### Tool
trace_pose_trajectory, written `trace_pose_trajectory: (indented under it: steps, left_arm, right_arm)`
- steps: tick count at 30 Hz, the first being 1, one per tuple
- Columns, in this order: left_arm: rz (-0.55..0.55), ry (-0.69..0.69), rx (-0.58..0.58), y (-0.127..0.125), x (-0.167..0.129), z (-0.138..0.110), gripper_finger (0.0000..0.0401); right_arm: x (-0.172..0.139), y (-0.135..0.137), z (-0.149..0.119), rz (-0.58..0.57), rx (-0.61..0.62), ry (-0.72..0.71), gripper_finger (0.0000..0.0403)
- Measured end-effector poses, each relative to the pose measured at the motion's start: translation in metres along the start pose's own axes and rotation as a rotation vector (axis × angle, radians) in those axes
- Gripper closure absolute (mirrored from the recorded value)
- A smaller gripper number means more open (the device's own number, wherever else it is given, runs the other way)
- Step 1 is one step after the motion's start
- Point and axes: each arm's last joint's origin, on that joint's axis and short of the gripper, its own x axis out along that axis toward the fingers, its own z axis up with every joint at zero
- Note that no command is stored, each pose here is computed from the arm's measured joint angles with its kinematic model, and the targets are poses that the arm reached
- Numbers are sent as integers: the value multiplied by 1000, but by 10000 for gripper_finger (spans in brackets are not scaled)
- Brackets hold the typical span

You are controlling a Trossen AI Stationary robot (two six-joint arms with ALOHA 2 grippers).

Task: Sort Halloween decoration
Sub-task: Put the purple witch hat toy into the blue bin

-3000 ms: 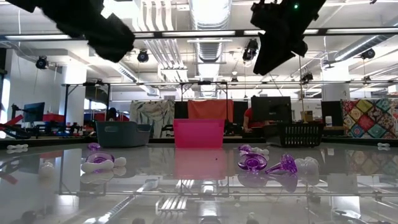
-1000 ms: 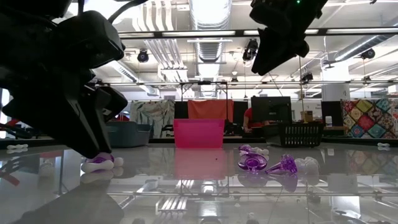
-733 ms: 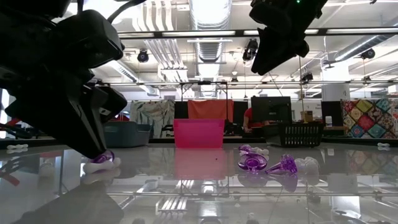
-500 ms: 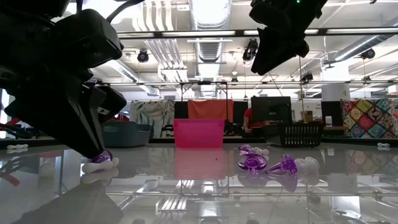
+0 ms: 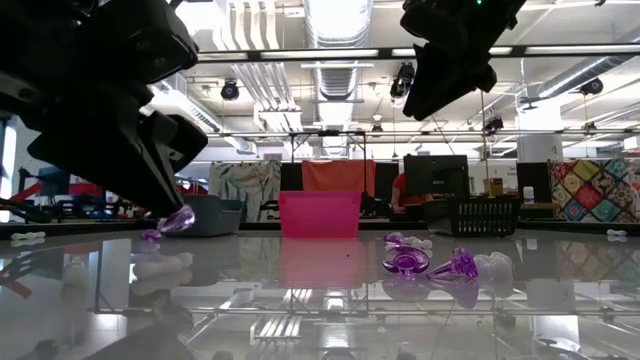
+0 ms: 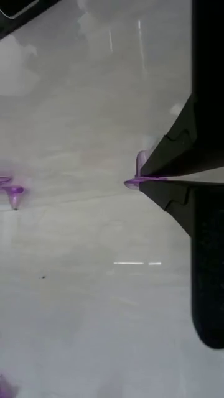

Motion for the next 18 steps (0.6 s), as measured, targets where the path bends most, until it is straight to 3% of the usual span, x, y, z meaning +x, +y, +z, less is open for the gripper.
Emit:
trace_pose_trajectory:
  steps: [11, 18]
  left_arm:
    - [112, -76, 59, 6, -30, 15, 401]
    - [296, -145, 67, 22, -70, 28, 401]
  right_arm:
    - [-4, 7, -3, 31, -27, -16, 266]
    - [-6, 11, -3, 48, -41, -29, 266]
